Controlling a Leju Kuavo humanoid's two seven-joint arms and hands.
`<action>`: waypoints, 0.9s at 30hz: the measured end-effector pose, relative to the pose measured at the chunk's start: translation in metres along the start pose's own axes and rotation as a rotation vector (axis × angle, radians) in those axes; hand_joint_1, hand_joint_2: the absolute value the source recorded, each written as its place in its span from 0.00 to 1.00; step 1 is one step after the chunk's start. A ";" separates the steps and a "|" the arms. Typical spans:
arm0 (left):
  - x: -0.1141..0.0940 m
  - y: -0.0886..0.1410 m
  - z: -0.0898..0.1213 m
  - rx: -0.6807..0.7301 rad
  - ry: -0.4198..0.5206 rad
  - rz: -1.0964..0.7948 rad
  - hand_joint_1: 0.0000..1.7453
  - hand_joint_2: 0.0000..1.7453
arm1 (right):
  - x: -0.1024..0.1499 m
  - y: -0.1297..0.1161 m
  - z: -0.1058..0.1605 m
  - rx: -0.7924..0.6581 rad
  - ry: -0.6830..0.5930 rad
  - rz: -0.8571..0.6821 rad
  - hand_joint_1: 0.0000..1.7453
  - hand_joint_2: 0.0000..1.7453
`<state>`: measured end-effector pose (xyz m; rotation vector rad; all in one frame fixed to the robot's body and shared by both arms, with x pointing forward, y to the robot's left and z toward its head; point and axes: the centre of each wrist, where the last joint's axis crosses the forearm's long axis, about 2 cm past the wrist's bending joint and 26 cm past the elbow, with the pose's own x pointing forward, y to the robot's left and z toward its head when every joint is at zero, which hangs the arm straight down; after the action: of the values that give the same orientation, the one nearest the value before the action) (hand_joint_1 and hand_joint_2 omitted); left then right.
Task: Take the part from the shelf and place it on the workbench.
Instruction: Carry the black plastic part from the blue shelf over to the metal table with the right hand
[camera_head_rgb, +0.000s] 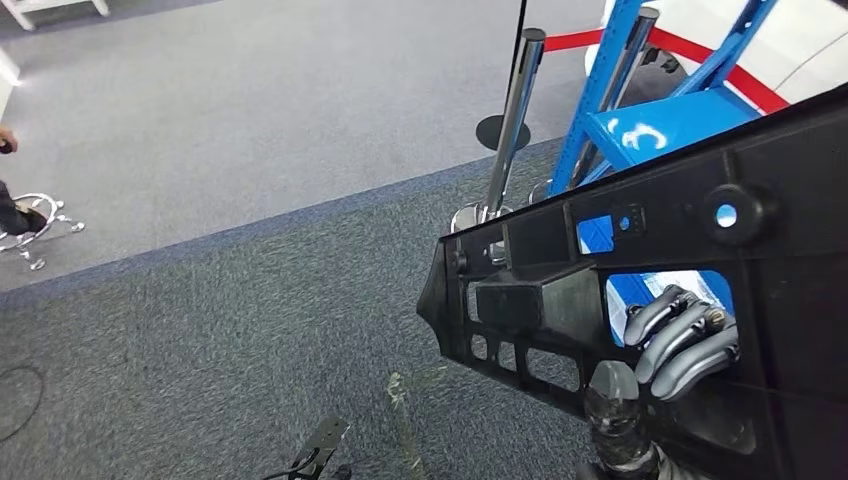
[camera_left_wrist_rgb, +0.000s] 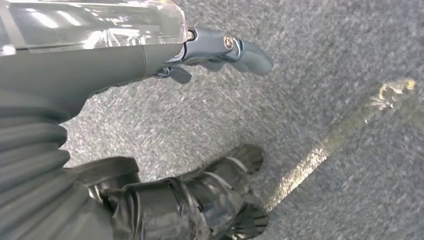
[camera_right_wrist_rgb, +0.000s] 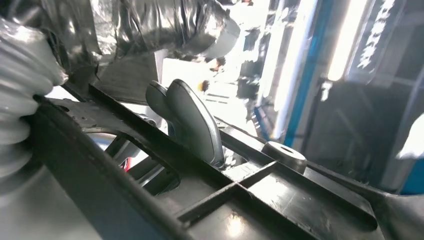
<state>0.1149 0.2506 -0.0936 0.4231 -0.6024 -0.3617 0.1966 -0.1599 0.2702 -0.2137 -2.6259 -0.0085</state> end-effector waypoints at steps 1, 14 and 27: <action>0.002 0.000 0.000 0.001 -0.007 0.001 0.00 1.00 | -0.001 0.000 0.000 0.001 -0.002 -0.003 1.00 1.00; 0.005 -0.001 0.000 0.036 -0.003 0.009 0.00 1.00 | -0.010 0.005 -0.001 0.004 -0.012 -0.038 1.00 1.00; 0.012 0.001 -0.003 0.040 -0.033 -0.020 0.00 1.00 | -0.009 0.008 0.002 -0.006 -0.015 -0.053 1.00 1.00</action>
<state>0.1260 0.2471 -0.0898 0.4621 -0.6389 -0.3773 0.2044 -0.1534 0.2636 -0.1474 -2.6458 -0.0333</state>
